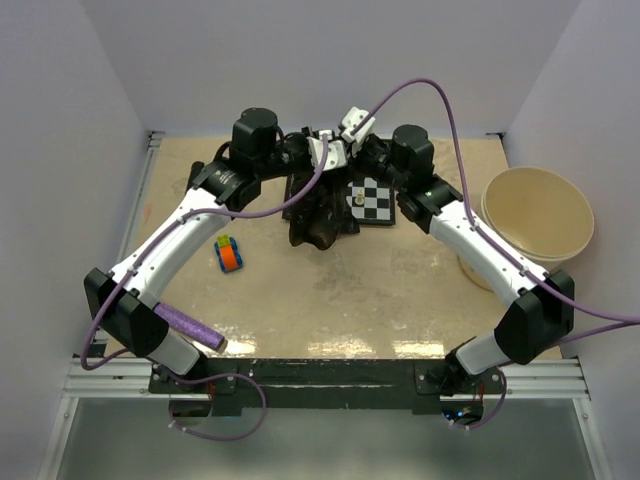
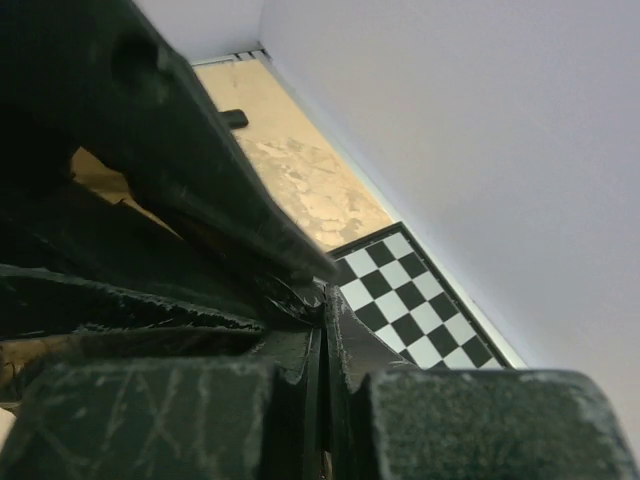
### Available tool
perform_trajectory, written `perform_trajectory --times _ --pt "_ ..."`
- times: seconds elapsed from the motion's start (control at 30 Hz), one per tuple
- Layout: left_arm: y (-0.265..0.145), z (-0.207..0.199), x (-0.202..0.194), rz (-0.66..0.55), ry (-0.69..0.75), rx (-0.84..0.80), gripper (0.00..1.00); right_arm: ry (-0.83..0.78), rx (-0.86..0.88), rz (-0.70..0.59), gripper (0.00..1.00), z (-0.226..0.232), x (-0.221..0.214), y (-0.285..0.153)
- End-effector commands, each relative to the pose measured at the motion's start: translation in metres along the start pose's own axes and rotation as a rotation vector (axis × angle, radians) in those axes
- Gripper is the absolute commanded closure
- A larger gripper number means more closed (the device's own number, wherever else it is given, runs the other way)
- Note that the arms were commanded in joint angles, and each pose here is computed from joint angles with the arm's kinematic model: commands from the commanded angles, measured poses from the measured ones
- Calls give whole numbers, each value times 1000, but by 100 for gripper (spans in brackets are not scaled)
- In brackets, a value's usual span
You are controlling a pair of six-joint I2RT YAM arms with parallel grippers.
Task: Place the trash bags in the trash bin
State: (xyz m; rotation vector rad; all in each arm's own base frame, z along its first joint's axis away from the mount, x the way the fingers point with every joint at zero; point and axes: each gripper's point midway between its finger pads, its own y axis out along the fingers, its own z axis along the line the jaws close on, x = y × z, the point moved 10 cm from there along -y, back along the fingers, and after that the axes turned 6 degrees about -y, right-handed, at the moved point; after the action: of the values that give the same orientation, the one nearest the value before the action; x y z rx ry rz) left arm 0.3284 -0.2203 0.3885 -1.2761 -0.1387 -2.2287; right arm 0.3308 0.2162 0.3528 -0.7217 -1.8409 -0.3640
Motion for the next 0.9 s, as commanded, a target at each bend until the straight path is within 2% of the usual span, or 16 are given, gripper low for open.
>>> perform_trajectory --times 0.0,0.07,0.1,0.13,0.17,0.2,0.23,0.27,0.3,0.5,0.53,0.67,0.7,0.73,0.83,0.87 --pt "-6 9 2 117 102 -25 83 -75 -17 -79 100 -4 26 -19" --pt "-9 8 -2 143 105 -34 99 -65 -19 -66 100 -2 20 -20" --pt "-11 8 -3 146 99 -35 100 -51 -25 -59 100 0 17 -20" --pt "-12 8 -3 145 79 -28 100 -35 -41 -52 93 0 13 -19" --pt "-15 8 -2 139 57 -10 100 0 -69 -46 75 0 11 -19" --pt "-17 10 1 129 36 21 100 38 -102 -41 61 0 8 -19" --pt "-19 12 3 122 2 57 100 66 -124 -31 52 0 4 -17" --pt "-20 14 5 112 -30 92 100 92 -133 -28 48 0 3 -16" --pt "-23 17 7 100 -55 131 100 124 -148 -22 44 1 1 -15" --pt "-45 29 18 43 -179 310 100 273 -276 52 41 -2 -22 -12" --pt "-48 30 18 37 -191 327 100 299 -284 68 43 -4 -28 -11" --pt "-64 32 18 36 -215 375 100 430 -349 92 69 -28 -51 -16" --pt "-67 32 16 43 -217 389 100 449 -364 95 71 -34 -54 -17" --pt "-70 33 15 46 -217 401 100 458 -376 95 76 -39 -57 -18" --pt "-77 34 6 76 -222 437 100 446 -370 85 97 -45 -57 -21" --pt "-80 35 4 86 -224 451 100 445 -376 83 100 -46 -56 -22"
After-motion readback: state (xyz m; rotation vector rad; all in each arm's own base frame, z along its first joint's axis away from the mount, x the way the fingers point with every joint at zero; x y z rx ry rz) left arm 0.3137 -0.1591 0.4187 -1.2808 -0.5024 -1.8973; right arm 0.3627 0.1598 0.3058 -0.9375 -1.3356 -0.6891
